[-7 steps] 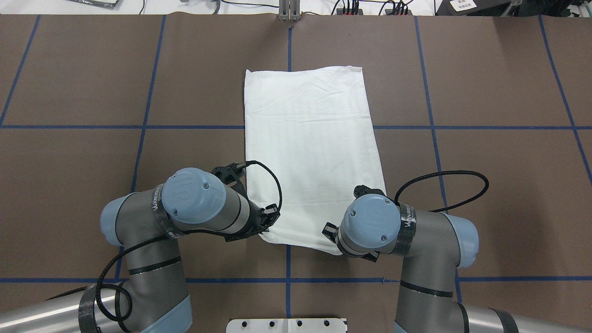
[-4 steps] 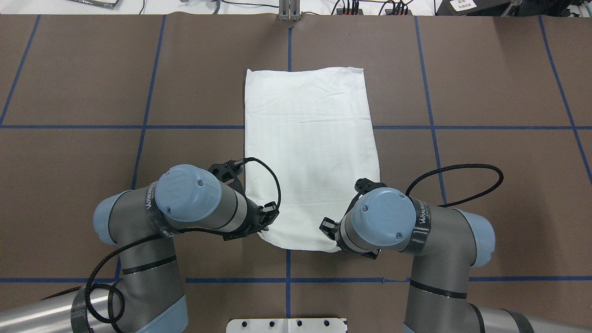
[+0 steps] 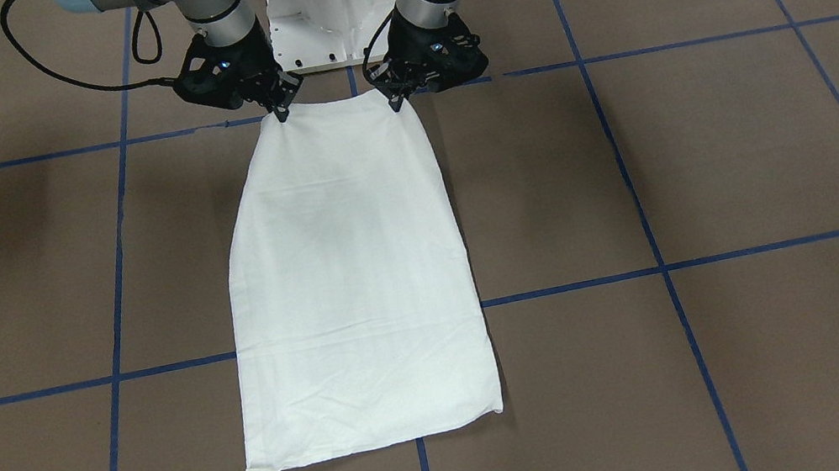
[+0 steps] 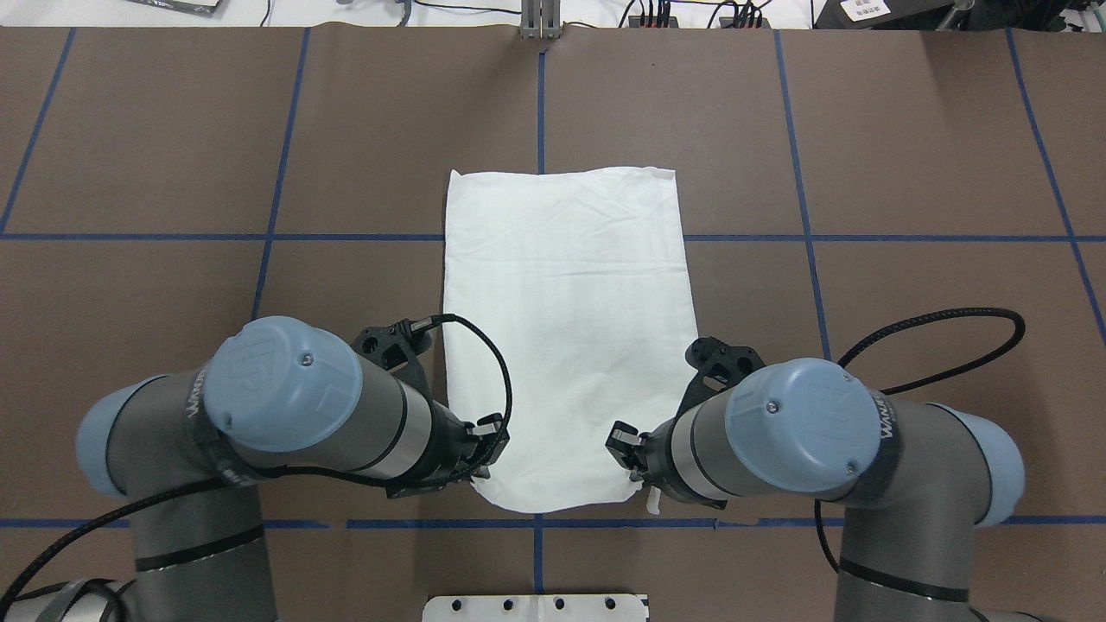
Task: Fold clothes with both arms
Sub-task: 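Lift the near edge with both grippers and fold it away from the robot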
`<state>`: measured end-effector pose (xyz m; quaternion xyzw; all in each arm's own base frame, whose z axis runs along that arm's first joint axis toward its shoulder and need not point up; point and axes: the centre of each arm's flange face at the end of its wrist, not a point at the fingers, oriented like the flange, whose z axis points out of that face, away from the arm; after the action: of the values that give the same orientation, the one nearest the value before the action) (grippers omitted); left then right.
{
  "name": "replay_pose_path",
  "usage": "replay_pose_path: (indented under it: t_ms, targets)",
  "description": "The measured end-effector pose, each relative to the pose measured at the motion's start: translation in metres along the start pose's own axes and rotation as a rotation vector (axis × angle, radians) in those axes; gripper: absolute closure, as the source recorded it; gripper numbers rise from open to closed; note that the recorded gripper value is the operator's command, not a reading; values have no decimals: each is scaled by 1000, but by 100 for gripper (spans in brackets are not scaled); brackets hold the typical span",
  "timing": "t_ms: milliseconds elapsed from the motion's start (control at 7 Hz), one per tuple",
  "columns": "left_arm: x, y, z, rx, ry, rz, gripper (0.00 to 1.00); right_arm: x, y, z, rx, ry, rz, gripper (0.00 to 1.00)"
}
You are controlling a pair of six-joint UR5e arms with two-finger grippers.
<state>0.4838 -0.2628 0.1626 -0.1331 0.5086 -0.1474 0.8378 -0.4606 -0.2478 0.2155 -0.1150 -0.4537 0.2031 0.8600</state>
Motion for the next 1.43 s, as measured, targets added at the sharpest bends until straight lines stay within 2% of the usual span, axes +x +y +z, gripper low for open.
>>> replay_pose_path:
  t_ms: [143,286,429,571,714,1143,1429]
  targets:
    - [-9,27,-18,-42,2,4,100,8,15,-20,-66,-15,-18,100]
    - [-15,44,-30,-66,-2,1,100,13,25,-33,-109,-25,-31,100]
    - [-19,49,-33,-72,-10,-4,100,12,27,-37,-123,-29,-35,100]
    - [-19,45,-33,-65,-15,-8,100,2,21,-36,-111,-39,-35,100]
    - [-17,30,-39,-36,-7,-18,100,-21,5,-33,-77,-61,-44,100]
    - [-7,-46,-52,90,14,-85,100,-71,-62,-41,51,-107,-175,100]
    - [-2,-94,-45,149,36,-85,100,-108,-105,-42,119,-104,-208,100]
